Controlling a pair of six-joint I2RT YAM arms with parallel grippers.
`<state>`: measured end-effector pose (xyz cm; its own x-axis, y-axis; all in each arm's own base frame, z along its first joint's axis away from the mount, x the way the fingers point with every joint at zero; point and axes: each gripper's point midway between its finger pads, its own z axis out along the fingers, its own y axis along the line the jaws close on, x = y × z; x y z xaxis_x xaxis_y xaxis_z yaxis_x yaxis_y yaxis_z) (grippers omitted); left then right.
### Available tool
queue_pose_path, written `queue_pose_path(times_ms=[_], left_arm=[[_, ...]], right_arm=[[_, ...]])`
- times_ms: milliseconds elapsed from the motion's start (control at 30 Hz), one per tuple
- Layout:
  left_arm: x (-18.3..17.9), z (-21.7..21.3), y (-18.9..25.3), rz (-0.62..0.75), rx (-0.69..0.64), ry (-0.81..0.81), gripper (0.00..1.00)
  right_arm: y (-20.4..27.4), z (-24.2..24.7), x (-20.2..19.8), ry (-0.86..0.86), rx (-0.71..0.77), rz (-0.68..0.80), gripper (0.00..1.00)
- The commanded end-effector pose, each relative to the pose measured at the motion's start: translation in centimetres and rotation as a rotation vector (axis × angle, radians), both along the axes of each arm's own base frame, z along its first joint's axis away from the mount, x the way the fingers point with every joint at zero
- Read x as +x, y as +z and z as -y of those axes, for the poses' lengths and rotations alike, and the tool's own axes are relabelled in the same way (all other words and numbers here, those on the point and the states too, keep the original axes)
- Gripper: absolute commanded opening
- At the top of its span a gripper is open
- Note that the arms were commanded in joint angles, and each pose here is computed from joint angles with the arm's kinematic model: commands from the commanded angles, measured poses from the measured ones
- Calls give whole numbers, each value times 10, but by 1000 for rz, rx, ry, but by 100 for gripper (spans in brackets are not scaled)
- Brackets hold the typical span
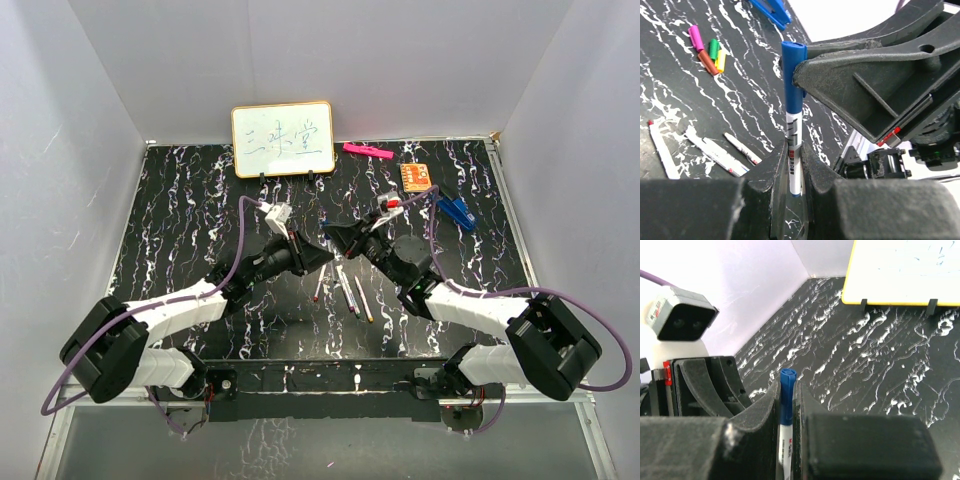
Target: Insert the pens into the pen caps
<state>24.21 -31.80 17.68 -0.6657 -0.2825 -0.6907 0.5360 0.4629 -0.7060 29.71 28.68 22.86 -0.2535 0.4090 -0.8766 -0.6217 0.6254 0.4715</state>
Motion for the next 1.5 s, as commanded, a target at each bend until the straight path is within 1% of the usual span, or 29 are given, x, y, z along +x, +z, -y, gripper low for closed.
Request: queue_pose_path(times_ms=[0, 67, 233, 500, 800, 1067, 1467], left_arm=[[5, 5, 69, 154, -214, 4, 0], [6, 5, 71, 158, -217, 9, 0], [13, 2, 66, 168, -167, 41, 0], [21, -10, 68, 210, -111, 106, 0], [37, -26, 93, 294, -137, 188, 0], [55, -44, 106, 319, -172, 248, 0], [63, -52, 111, 328, -184, 275, 0]], right_arm=[[-6, -10, -15, 89, 14, -2, 0], [-6, -12, -17, 105, 17, -6, 0], [-7, -12, -17, 108, 7, -24, 0], [-32, -9, -9, 61, -105, -91, 0], [-59, -18, -21, 89, -200, -151, 0], [-81, -20, -36, 109, -255, -200, 0], [-97, -29, -48, 143, -293, -238, 0]])
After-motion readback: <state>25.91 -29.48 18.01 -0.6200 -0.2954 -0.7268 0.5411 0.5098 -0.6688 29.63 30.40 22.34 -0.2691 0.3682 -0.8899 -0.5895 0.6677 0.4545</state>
